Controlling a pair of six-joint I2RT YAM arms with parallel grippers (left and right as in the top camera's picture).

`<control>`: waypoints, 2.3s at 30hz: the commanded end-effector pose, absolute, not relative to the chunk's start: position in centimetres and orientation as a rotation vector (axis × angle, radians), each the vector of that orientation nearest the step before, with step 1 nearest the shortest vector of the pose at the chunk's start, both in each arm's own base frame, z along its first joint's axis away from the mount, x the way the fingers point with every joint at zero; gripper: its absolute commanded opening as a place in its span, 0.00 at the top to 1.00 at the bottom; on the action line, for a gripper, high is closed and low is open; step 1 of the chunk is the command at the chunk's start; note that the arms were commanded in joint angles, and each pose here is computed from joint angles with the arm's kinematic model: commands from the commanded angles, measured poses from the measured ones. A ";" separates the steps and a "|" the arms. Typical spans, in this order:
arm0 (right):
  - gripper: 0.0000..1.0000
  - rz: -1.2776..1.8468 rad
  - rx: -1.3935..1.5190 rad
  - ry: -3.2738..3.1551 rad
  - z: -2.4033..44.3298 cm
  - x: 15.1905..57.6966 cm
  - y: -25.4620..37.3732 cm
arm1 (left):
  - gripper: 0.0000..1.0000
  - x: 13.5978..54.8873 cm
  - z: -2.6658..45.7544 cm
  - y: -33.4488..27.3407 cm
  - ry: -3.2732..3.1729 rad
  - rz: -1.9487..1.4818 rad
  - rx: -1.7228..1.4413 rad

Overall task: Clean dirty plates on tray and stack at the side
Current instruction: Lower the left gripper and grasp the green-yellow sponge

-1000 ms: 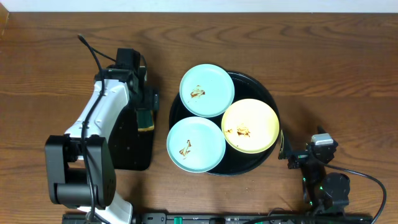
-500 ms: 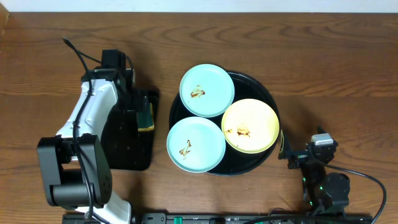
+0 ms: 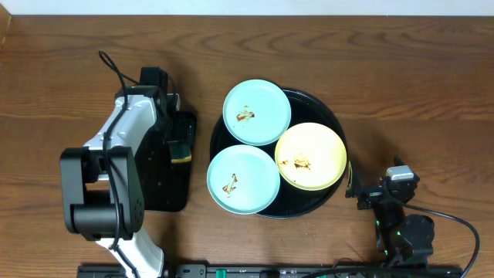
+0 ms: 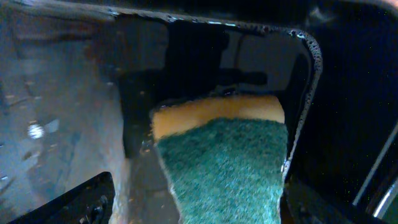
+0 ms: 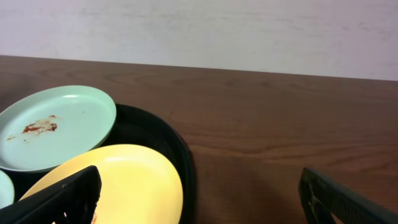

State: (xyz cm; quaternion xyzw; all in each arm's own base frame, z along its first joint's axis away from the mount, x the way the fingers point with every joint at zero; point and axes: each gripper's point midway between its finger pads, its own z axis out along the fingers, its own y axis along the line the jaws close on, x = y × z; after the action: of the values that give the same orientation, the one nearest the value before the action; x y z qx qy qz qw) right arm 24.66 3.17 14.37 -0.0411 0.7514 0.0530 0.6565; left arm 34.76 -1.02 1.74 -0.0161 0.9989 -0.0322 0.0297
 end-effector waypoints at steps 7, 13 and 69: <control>0.01 0.130 -0.106 1.702 14.3 24.6 3.5 | 0.59 34.6 0.9 -1.8 3.114 -0.143 -0.021; 0.01 0.130 -0.106 1.702 14.3 24.6 3.5 | 0.80 34.3 0.6 -0.9 3.133 -0.073 -0.134; 0.01 0.130 -0.106 1.702 14.3 24.6 3.5 | 0.93 32.6 0.6 3.1 3.168 -0.061 -0.435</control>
State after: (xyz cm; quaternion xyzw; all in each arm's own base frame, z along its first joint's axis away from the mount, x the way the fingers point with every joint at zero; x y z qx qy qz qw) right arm 24.66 3.17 14.37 -0.0411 0.7514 0.0530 0.6565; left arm 32.15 3.44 0.99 -0.1326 0.9907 -0.0119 -0.0274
